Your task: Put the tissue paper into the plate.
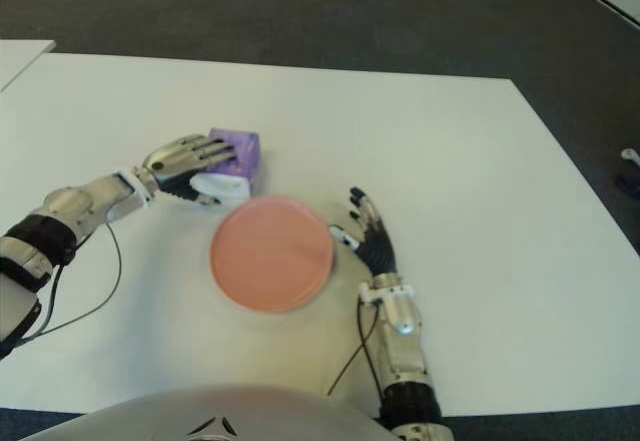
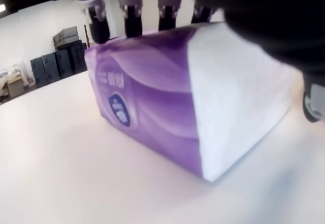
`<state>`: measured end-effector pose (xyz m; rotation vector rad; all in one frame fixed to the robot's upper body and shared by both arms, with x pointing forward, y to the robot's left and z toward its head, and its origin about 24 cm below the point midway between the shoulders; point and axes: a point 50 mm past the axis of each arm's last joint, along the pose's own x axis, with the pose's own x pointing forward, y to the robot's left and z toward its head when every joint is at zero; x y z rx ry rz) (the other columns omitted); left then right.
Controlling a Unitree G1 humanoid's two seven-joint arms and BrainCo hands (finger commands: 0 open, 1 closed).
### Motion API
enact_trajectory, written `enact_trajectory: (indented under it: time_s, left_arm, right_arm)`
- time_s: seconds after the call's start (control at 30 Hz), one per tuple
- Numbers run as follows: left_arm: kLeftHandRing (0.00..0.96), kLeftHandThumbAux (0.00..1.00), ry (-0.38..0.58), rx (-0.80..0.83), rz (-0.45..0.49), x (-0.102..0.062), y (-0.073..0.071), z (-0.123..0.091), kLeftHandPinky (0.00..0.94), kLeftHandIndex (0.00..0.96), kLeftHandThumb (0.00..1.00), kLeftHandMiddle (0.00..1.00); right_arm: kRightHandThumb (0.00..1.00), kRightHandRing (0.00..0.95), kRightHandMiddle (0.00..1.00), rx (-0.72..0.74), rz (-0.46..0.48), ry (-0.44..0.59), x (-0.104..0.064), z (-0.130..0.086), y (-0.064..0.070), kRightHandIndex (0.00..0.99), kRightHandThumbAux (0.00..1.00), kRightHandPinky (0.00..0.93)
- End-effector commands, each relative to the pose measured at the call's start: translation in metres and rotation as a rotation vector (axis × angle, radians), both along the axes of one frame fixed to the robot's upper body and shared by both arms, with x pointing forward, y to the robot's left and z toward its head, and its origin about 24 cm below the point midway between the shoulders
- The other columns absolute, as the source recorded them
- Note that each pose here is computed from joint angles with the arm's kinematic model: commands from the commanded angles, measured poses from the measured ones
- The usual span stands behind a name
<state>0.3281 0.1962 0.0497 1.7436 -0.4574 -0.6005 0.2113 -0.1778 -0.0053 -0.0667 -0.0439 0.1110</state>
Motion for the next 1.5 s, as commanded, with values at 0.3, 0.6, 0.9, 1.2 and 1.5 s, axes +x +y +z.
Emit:
enact_trajectory:
  time_s: [0.3,0.6,0.9,1.2,1.5]
  left_arm:
    - [0.0,0.345,0.016,0.126,0.006,-0.005,0.006,-0.033,0.0,0.0,0.0,0.0]
    - [0.0,0.363,0.009,0.171,-0.001,-0.005,0.008,-0.04,0.0,0.0,0.0,0.0]
    - [0.0,0.357,0.008,0.178,-0.007,-0.007,0.008,-0.043,0.0,0.0,0.0,0.0]
    - [0.0,0.342,0.008,0.165,-0.008,-0.008,0.007,-0.045,0.0,0.0,0.0,0.0]
    - [0.0,0.35,0.006,0.162,-0.005,-0.008,0.007,-0.046,0.0,0.0,0.0,0.0]
  right_arm:
    - [0.0,0.0,0.0,0.037,-0.024,0.127,-0.017,-0.022,-0.003,0.0,0.662,0.0]
    - [0.0,0.0,0.0,0.043,-0.017,0.129,-0.019,-0.021,-0.003,0.0,0.669,0.0]
    - [0.0,0.0,0.0,0.041,-0.004,0.129,-0.019,-0.021,-0.003,0.0,0.667,0.0]
    - [0.0,0.0,0.0,0.07,0.012,0.132,-0.019,-0.022,-0.004,0.0,0.684,0.0]
    - [0.0,0.0,0.0,0.086,0.018,0.135,-0.019,-0.027,-0.007,0.0,0.716,0.0]
